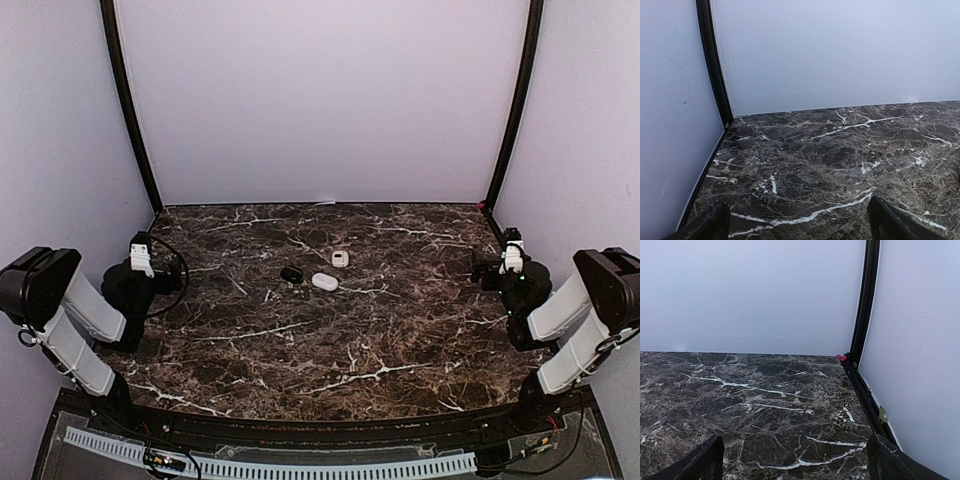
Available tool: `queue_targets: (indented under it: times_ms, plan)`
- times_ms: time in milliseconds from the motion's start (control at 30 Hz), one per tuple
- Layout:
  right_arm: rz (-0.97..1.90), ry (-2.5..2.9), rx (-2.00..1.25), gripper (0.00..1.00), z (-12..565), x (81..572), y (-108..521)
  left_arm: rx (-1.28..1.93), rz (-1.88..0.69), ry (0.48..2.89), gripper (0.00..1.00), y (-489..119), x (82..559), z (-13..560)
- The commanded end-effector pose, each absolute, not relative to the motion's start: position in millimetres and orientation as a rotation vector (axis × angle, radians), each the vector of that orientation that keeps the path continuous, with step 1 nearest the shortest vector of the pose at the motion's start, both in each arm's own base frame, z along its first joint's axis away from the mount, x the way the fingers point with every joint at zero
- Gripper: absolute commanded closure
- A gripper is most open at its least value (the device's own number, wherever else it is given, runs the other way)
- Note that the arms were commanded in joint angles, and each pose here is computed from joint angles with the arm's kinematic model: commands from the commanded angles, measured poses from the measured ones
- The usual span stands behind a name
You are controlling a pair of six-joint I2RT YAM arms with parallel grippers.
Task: Insert the wireless bluetooth earbuds into the charging case
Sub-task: Reset both arms
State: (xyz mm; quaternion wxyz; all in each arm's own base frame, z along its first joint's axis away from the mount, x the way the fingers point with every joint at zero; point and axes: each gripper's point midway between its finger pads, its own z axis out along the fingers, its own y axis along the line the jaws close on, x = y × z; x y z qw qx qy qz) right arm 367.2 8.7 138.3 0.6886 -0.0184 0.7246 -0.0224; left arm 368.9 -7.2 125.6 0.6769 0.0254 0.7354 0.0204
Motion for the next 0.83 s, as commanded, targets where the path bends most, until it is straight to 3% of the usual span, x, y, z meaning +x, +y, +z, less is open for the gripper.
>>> queue_targets:
  times_ms: [0, 800]
  plan:
    - [-0.045, 1.573, -0.032, 0.01, 151.1, 370.1, 7.6, -0.014, 0.073, 1.603, 0.01, 4.5, 373.3, 140.5]
    - [-0.044, 1.575, -0.034, 0.01, 151.0, 370.4, 7.6, -0.003, 0.071, 1.598, 0.01, 3.0, 372.5, 141.2]
